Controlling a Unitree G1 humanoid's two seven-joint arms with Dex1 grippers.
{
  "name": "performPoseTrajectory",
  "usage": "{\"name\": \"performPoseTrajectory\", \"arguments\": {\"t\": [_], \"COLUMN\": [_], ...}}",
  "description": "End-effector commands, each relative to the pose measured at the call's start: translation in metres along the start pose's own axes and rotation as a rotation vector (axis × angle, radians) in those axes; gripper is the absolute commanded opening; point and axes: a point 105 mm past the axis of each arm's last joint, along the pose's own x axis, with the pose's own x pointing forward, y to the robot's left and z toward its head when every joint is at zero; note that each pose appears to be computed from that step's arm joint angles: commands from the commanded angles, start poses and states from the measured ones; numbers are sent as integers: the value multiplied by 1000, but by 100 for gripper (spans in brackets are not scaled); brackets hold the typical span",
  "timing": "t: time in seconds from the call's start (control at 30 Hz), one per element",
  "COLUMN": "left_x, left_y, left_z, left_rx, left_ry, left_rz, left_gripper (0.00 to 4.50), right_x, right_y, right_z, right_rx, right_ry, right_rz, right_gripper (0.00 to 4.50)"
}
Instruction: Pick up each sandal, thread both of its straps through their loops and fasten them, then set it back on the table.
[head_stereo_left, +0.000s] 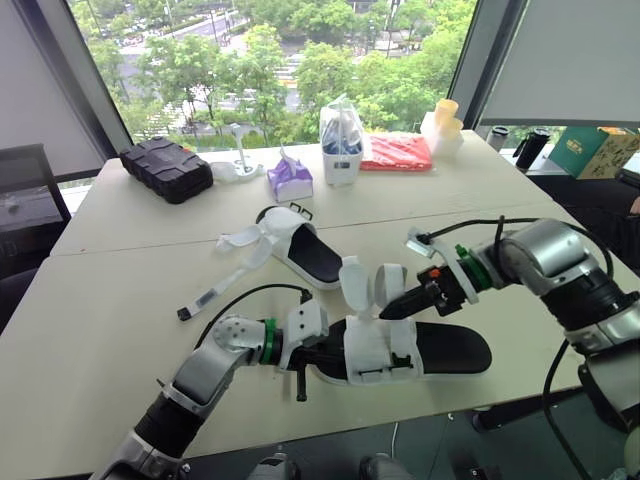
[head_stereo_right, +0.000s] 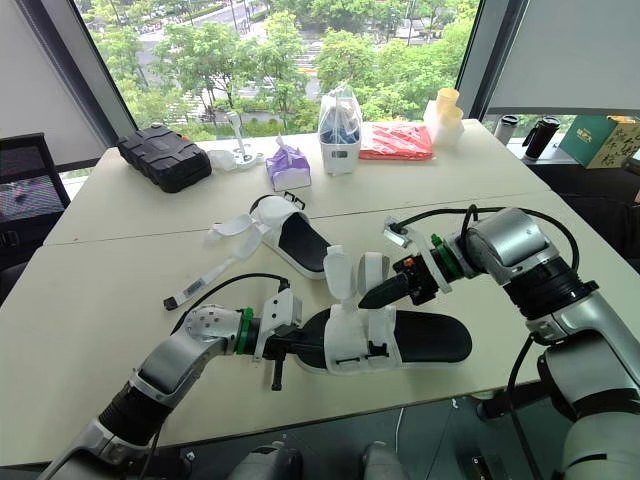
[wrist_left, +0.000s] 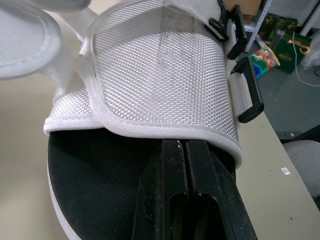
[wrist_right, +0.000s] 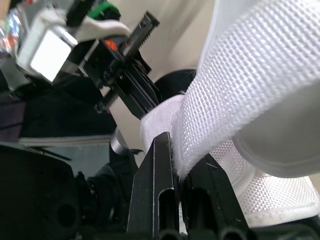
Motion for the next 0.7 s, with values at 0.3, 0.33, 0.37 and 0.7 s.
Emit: {"name": "performPoseTrajectory", "arguments": {"t": [0.3, 0.33, 0.37, 0.7], "left_x": [0, 0, 0, 0], "left_y": [-1, -1, -1, 0], "left_z": [3, 3, 3, 2], "left_rx": [15, 15, 15, 14], "left_ry": [-8, -8, -8, -6], "left_rz": [2, 2, 3, 8], "left_gripper": [0, 0, 0, 0], "right_x": [17, 17, 18, 18], "right_y": [-5, -4, -3, 17], "right_z": [-6, -6, -7, -16], "right_rx": [-133, -139, -145, -198], "right_ry": [58, 58, 59, 78], "right_rz": [-44, -40, -36, 2], "right_gripper": [3, 3, 3, 3]}}
